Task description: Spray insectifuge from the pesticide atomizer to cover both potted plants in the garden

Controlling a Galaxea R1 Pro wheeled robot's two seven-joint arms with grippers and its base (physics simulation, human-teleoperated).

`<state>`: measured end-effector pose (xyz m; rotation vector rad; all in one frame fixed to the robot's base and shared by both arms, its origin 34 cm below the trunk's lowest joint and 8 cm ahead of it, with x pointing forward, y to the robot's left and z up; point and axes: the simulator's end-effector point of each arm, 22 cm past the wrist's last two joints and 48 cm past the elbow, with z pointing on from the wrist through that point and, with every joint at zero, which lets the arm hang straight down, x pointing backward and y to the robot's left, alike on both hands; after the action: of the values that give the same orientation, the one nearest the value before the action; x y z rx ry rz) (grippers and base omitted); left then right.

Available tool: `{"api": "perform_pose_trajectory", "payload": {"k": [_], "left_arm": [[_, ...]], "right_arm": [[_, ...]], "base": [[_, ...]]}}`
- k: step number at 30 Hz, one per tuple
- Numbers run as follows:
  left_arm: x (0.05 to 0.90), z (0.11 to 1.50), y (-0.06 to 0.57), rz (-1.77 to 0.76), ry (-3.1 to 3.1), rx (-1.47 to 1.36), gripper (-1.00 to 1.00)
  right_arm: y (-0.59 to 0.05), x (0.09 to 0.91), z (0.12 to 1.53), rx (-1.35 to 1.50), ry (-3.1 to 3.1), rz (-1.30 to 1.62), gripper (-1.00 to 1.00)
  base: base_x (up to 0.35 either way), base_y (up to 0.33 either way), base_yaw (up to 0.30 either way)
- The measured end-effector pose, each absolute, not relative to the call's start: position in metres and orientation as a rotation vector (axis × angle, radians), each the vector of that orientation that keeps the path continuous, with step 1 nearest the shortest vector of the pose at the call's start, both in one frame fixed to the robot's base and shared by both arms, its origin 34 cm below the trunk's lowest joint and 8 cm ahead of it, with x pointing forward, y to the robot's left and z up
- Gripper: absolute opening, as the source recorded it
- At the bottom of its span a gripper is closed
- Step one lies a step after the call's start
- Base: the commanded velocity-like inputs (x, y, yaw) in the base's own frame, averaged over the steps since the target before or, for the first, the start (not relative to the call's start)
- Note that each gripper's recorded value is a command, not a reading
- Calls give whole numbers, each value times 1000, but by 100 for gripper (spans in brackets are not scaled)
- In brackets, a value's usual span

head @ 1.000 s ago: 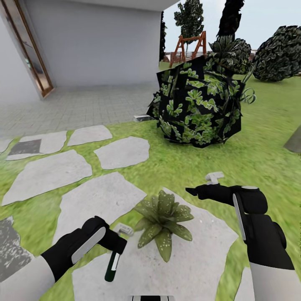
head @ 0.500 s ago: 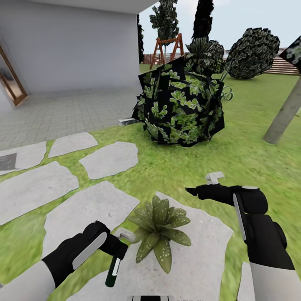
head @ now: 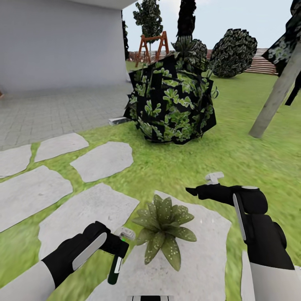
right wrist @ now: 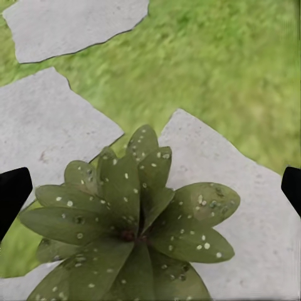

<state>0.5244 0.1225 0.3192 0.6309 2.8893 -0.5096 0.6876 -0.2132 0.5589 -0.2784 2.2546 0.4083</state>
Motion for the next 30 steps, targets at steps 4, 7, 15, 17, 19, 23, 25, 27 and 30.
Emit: {"api": "perform_pose_trajectory", "payload": {"k": [4, 7, 15, 17, 19, 23, 25, 27, 30], "left_arm": [[533, 312, 118, -504, 2824, 623, -100], [532, 307, 119, -498, 2819, 621, -100], [522, 300, 113, -495, 2822, 632, -100], [523, 299, 113, -479, 2816, 646, -100], [525, 298, 114, -455, 2810, 662, -100], [527, 295, 116, -441, 2805, 654, -100], [527, 294, 117, -438, 2806, 652, -100], [527, 294, 118, -437, 2804, 651, -100], [527, 294, 118, -439, 2803, 650, -100]], "right_arm": [[-213, 688, 559, -278, 2254, 409, 100], [-213, 688, 559, -278, 2255, 409, 100], [-213, 688, 560, -278, 2254, 408, 100], [-213, 688, 560, -279, 2254, 408, 100], [-214, 688, 559, -278, 2255, 407, 100], [-214, 686, 556, -276, 2261, 408, 100], [-215, 685, 556, -274, 2262, 407, 100], [-217, 686, 556, -268, 2262, 405, 100], [-219, 686, 555, -262, 2263, 405, 100]], "base": [[0, 253, -275], [0, 90, -276], [0, 8, -269], [0, 0, -133], [0, 0, -38], [0, 0, -11], [0, 0, -3], [0, 7, -1], [0, 187, 0]]}}
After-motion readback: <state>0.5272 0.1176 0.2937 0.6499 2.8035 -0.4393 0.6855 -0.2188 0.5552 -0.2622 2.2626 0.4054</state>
